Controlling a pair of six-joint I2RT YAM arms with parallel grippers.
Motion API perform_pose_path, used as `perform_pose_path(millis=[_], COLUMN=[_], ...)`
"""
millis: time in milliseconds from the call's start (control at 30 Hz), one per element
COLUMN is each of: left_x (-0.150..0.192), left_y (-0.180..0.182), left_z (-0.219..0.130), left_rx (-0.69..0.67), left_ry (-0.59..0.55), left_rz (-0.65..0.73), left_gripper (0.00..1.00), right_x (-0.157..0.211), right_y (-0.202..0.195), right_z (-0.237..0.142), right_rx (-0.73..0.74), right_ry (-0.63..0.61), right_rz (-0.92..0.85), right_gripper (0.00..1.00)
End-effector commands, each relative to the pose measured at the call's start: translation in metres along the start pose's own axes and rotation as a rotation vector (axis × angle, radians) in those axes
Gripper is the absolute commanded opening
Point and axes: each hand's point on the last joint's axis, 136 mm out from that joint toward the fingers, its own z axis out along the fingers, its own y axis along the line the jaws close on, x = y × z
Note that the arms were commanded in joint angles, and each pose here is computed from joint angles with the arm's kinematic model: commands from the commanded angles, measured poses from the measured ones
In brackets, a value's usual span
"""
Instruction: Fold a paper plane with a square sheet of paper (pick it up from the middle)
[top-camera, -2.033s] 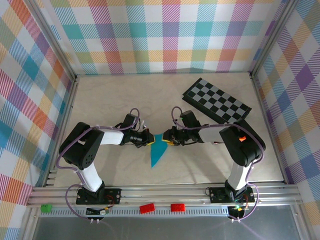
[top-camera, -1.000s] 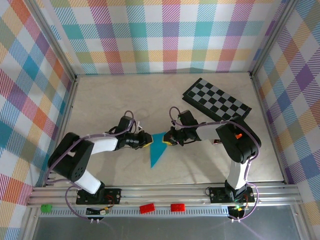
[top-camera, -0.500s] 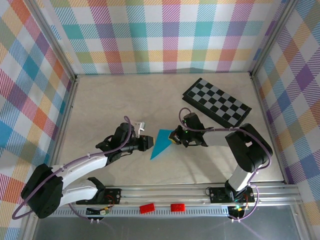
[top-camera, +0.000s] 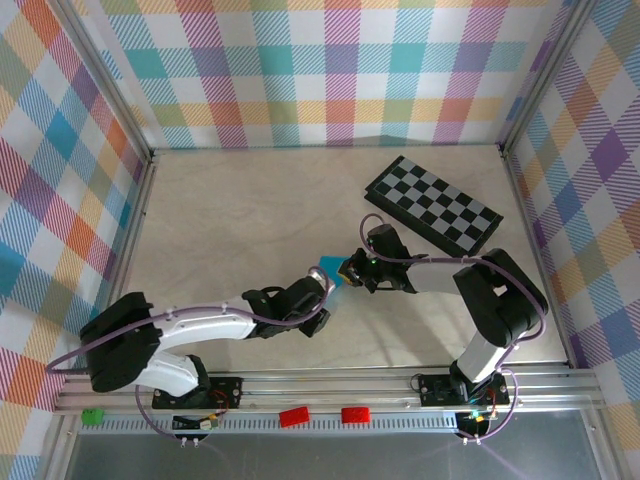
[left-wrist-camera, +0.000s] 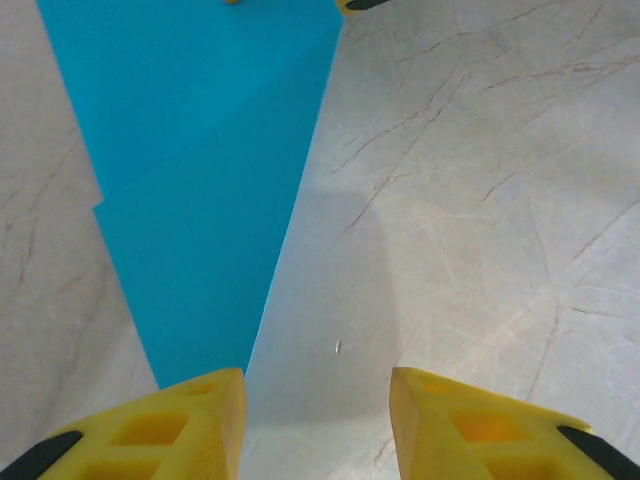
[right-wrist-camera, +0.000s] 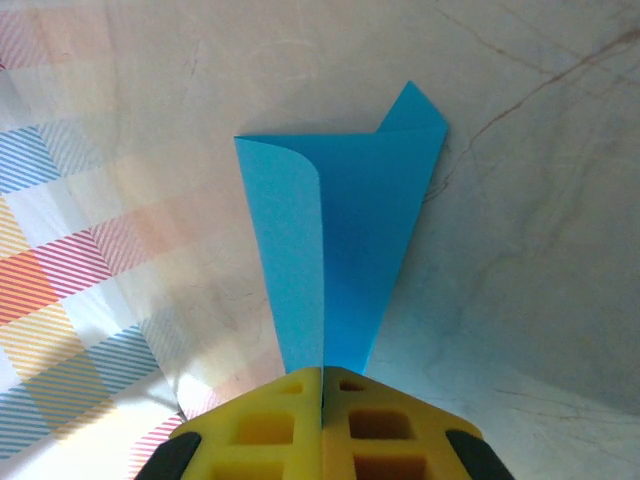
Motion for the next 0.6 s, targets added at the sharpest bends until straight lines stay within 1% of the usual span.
perform_pose_path(millis=[0,133,333,467,567], left_x=[-0.002,-0.003,-0.003,-0.004,-0.006], left_y=[0.009,0.012,0.018,0.017,0.017], left_z=[0.004,0.011,0.020,0.023,0.024], left_rx=[-0.120,-0.193,-0.266,-0.278,-0.293], left_ry=[0.024,0.038,0.054,0.056,0.053], left_rz=[0.114,0.173,0.205,0.213,0.221], left_gripper=[0.42,0.42,0.41,0.38,0.33], right_x=[-0.003,-0.002,-0.001,-0.001,0.000], right_y=[0.006,0.007,0.008,0.009,0.009], right_z=[-0.006,-0.006,-0.007,-0.008,-0.008], right_rx=[-0.022,-0.031,-0.035,-0.037,-0.039], right_ry=[-0.015,-0.011,-0.012,-0.011,-0.010], right_rz=[0.008,0.010,0.010,0.010,0.010], right_gripper=[0.00,0.00,0.00,0.00,0.00])
